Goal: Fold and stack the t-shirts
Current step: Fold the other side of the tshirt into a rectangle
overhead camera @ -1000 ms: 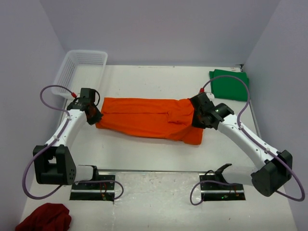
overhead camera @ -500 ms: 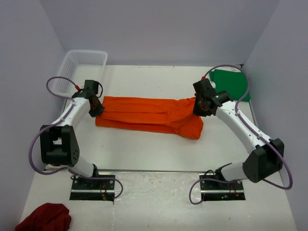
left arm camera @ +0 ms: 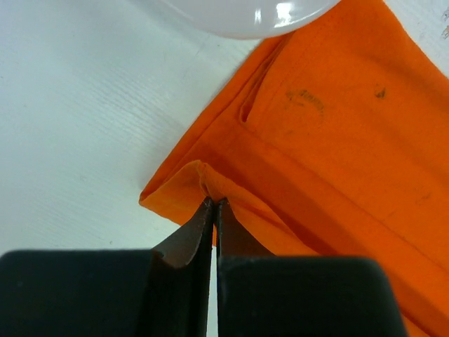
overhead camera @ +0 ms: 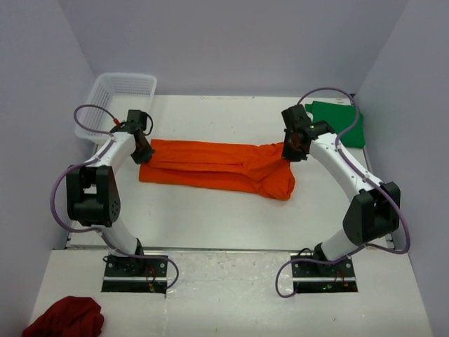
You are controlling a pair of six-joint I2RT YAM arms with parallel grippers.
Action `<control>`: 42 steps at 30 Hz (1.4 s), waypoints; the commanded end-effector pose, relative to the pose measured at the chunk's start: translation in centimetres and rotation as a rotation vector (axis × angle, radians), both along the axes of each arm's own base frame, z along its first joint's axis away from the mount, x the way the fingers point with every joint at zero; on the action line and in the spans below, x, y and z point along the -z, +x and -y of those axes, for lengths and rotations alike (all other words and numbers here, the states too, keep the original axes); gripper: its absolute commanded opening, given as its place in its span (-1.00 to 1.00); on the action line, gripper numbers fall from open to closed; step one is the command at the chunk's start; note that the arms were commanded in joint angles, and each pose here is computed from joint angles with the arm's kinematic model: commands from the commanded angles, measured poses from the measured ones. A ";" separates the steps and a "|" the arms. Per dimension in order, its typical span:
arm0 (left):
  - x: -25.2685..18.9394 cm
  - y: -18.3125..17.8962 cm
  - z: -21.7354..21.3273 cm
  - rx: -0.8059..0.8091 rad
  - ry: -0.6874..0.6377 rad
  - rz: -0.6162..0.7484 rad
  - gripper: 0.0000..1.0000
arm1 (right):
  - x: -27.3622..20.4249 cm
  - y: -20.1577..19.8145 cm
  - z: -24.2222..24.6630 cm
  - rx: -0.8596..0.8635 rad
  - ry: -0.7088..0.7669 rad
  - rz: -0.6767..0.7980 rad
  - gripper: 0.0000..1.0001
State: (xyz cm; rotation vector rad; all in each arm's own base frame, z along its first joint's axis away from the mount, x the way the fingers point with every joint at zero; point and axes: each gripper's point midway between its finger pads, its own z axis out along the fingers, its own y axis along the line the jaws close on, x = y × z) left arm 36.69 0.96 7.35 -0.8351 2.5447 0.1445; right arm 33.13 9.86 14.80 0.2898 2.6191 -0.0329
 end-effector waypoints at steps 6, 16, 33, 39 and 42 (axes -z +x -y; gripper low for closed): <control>-1.8 3.8 -0.5 0.016 0.047 0.071 -1.00 | -1.1 2.7 0.6 0.003 0.001 0.032 -1.00; -0.3 5.5 0.5 0.034 0.053 0.035 -1.00 | 0.8 4.5 0.2 -0.010 0.015 -0.023 -1.00; -4.7 6.0 0.0 -0.042 0.219 0.166 0.55 | 3.2 6.6 -0.6 -0.029 0.009 -0.052 -1.00; -5.4 5.6 1.6 -0.009 0.235 0.178 0.89 | 4.6 7.8 -0.7 -0.023 -0.003 -0.072 -1.00; -5.5 5.1 2.9 0.025 0.240 0.176 0.93 | 5.5 8.5 -0.5 -0.012 -0.011 -0.079 -1.00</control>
